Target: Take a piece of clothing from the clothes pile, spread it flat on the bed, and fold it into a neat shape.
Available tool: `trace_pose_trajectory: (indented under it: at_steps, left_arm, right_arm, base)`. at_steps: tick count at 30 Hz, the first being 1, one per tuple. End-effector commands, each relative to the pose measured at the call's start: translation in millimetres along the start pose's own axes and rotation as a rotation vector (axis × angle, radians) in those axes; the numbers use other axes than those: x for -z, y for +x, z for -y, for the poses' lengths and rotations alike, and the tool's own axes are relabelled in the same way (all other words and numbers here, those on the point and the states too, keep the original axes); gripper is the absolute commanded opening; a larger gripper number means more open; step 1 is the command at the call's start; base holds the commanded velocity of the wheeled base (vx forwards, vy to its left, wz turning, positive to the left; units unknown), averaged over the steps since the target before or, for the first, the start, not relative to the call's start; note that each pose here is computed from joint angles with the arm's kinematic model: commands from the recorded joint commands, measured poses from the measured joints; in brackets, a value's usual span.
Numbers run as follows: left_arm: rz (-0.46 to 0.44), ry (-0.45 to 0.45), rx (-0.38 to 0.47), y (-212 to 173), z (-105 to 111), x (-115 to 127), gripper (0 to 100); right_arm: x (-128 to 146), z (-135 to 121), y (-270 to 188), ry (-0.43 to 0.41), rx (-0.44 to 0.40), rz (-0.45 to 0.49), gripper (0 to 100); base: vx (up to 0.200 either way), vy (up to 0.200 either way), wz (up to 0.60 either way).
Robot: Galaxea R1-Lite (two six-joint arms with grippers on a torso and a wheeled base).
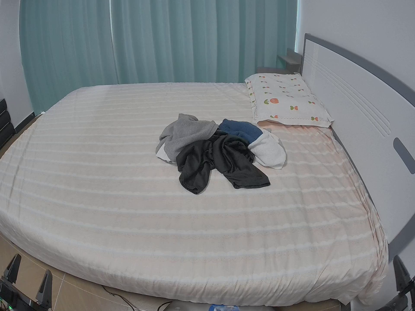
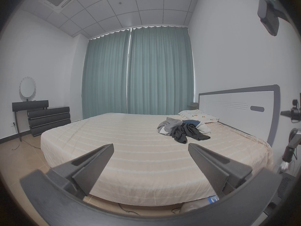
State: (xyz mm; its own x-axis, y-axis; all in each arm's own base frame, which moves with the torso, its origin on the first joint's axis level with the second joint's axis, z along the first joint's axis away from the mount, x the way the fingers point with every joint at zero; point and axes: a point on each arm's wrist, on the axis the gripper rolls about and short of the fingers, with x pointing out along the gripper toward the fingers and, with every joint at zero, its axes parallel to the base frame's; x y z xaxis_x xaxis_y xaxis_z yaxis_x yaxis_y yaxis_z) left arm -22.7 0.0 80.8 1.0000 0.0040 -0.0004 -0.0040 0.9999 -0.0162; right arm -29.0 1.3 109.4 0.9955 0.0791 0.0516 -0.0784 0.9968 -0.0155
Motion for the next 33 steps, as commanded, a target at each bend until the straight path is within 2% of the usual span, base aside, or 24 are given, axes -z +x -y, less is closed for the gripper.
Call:
trace_pose_trajectory:
  at_steps: [1, 4, 5, 10, 11, 12, 13, 14, 18, 19, 21, 26, 29, 33]
  left_arm:
    - [0.004, -0.001, -0.001, 0, 0, 4, 100]
    - [0.004, -0.001, -0.001, 0, 0, 4, 100]
    - [0.004, -0.001, -0.001, 0, 0, 4, 100]
    - [0.004, -0.001, -0.001, 0, 0, 4, 100]
    - [0.004, -0.001, -0.001, 0, 0, 4, 100]
    - [0.004, -0.001, -0.001, 0, 0, 4, 100]
    - [0.004, -0.001, -0.001, 0, 0, 4, 100]
    - [0.004, -0.001, -0.001, 0, 0, 4, 100]
    - [0.004, -0.001, -0.001, 0, 0, 4, 100]
    - [0.004, -0.001, -0.001, 0, 0, 4, 100]
    - [0.004, 0.001, -0.001, 0, 0, 4, 100]
    - [0.004, -0.001, -0.001, 0, 0, 4, 100]
    - [0.004, -0.001, -0.001, 0, 0, 4, 100]
    - [0.004, 0.001, -0.001, 0, 0, 4, 100]
  right_arm:
    - [-66, 2, 41, 0.018, -0.1, -0.145, 100]
    - [-60, 2, 72, 0.046, -0.152, -0.314, 100]
    - [-55, 1, 92, 0.068, -0.189, -0.419, 100]
    - [-43, -13, 159, 0.162, -0.268, -0.561, 100]
    - [-43, -13, 159, 0.162, -0.268, -0.561, 100]
    - [-34, -20, 187, 0.2, -0.271, -0.588, 100]
    - [-33, -21, 192, 0.205, -0.271, -0.591, 100]
    - [-20, -28, 219, 0.214, -0.261, -0.62, 100]
    - [7, -43, 281, 0.189, -0.175, -0.632, 100]
    - [7, -43, 281, 0.189, -0.175, -0.632, 100]
    - [29, -62, 324, 0.212, -0.112, -0.624, 100]
    - [59, -90, 382, 0.215, -0.017, -0.601, 100]
    - [75, -107, 412, 0.248, 0.015, -0.582, 100]
    - [108, -119, 441, 0.228, 0.042, -0.606, 100]
  base:
    - [0.0, 0.0, 0.0]
    - [0.0, 0.0, 0.0]
    - [0.0, 0.0, 0.0]
    - [0.0, 0.0, 0.0]
    - [0.0, 0.0, 0.0]
    - [0.0, 0.0, 0.0]
    - [0.0, 0.0, 0.0]
    - [0.0, 0.0, 0.0]
    - [0.0, 0.0, 0.0]
    - [0.0, 0.0, 0.0]
    - [0.0, 0.0, 0.0]
    - [0.0, 0.0, 0.0]
    - [0.0, 0.0, 0.0]
    - [0.0, 0.0, 0.0]
